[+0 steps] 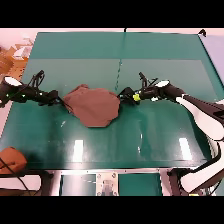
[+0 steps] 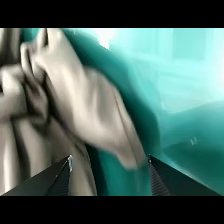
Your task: Fold the shirts.
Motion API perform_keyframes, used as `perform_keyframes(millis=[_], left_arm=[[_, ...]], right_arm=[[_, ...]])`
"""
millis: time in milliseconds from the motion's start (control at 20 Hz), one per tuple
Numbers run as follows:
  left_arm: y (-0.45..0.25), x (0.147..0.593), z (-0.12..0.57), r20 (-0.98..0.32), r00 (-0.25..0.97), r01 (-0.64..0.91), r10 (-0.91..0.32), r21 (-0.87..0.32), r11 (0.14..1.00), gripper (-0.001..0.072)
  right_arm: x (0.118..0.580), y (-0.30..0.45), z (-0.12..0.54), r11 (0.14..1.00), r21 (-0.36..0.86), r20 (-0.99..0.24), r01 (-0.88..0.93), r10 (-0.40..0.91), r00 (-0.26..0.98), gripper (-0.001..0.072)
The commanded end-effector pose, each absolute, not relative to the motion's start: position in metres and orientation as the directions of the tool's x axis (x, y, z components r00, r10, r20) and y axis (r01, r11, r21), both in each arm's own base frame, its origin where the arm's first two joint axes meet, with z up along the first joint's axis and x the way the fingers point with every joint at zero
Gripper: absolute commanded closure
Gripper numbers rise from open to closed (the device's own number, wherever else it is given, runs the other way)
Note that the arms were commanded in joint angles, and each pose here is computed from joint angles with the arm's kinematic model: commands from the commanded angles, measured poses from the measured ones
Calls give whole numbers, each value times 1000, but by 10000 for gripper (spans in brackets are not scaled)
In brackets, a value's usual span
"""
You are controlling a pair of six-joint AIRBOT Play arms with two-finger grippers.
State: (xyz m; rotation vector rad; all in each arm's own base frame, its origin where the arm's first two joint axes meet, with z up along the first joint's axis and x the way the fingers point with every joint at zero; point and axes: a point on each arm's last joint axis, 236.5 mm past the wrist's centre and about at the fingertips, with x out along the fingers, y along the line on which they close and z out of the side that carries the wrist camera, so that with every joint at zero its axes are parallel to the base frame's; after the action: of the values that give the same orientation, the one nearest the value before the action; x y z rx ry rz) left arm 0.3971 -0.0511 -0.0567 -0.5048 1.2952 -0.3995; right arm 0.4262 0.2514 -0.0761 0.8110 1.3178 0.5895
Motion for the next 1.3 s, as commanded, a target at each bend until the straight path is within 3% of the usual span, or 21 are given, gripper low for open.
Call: perform_keyframes(millis=[0, 50, 200, 350, 450, 600, 800, 900, 1050, 1150, 1250], left_arm=[[-46, 396, -59, -817, 224, 5, -531, -544, 839, 681], [-46, 395, -59, -817, 223, 5, -531, -544, 839, 681], [-47, 394, -58, -816, 216, 7, -536, -547, 837, 681], [-48, 409, -20, -799, 243, 77, -550, -549, 832, 682], [-52, 435, 52, -743, 358, 184, -565, -537, 823, 682], [-86, 453, 236, -453, 585, 435, -673, -525, 731, 682], [-130, 372, 458, -72, 652, 726, -755, -230, 648, 682], [-139, 320, 526, 55, 671, 742, -740, -54, 669, 681], [-126, 280, 567, 166, 761, 627, -627, 60, 777, 681], [-100, 288, 549, 101, 859, 498, -501, 54, 865, 681], [-81, 309, 511, -23, 901, 432, -432, 5, 902, 681]], right_arm=[[439, 276, -81, 580, 812, -581, 64, 793, 182, 161], [436, 285, -86, 578, 812, -582, 77, 797, 161, 197], [420, 303, -90, 570, 820, -572, 55, 815, 89, 694], [450, 284, -42, 522, 853, -517, -3, 845, 135, 699], [485, 254, 35, 478, 873, -447, -96, 864, 232, 699], [498, 215, 190, 440, 835, -321, -332, 878, 356, 699], [430, 178, 410, 475, 584, -102, -658, 847, 521, 699], [377, 155, 485, 538, 450, 16, -713, 793, 609, 699], [321, 103, 537, 747, 279, 98, -603, 602, 792, 699], [306, 61, 538, 880, 200, 78, -431, 424, 902, 699], [304, 33, 521, 929, 195, 30, -314, 314, 949, 699]])
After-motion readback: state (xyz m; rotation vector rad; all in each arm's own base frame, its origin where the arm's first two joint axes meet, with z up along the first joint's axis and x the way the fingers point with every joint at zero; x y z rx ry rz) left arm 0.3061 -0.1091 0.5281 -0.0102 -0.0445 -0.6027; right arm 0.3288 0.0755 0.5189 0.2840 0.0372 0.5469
